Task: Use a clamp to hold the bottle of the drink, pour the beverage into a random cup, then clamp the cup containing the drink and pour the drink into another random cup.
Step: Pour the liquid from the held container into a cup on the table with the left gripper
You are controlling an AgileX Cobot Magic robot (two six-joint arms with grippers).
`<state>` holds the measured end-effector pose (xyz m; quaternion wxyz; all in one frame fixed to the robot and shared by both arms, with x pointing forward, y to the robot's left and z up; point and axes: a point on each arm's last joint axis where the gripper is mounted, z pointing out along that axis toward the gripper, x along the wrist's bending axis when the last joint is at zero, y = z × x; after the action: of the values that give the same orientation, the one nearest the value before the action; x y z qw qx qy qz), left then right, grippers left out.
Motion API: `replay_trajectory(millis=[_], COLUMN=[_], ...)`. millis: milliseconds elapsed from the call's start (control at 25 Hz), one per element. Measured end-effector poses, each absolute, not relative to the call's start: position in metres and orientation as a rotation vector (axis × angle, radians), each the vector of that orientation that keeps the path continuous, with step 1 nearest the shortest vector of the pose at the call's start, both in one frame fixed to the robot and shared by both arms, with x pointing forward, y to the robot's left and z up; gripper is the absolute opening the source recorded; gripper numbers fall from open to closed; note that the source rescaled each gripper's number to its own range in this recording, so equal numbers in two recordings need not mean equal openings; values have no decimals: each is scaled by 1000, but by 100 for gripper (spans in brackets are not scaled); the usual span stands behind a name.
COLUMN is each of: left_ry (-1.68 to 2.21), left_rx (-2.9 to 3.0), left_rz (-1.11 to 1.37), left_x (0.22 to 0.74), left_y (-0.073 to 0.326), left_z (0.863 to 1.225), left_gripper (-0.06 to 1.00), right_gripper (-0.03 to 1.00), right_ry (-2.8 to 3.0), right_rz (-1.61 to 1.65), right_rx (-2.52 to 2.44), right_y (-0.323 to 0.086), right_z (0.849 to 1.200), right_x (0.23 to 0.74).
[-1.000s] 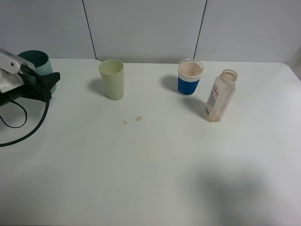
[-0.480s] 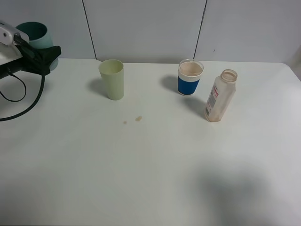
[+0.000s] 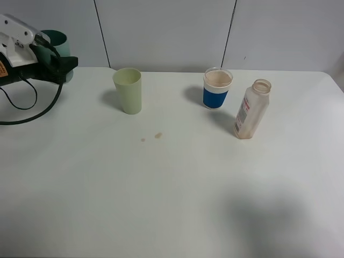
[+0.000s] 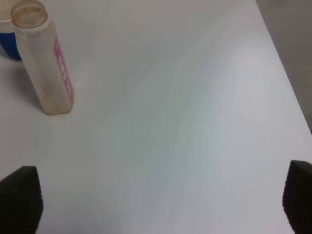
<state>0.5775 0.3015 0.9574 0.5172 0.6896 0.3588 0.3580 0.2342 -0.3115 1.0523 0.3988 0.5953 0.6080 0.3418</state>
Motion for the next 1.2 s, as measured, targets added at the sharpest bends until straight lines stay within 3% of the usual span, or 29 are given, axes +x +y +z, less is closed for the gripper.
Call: replay_trajectory(millis=[640, 1200], left_ry=[1033, 952], left_rx=[1775, 1963], left_rz=[832, 866], left_x=[598, 603], left_y=[280, 251], left_z=[960, 962], left_gripper=[1, 1], right_gripper=[100, 100], right_ry=[1539, 1539], right_rz=[865, 865], right_rx=[1507, 1507], right_y=[-311, -311], right_z=[1052, 1052], right_x=[234, 234])
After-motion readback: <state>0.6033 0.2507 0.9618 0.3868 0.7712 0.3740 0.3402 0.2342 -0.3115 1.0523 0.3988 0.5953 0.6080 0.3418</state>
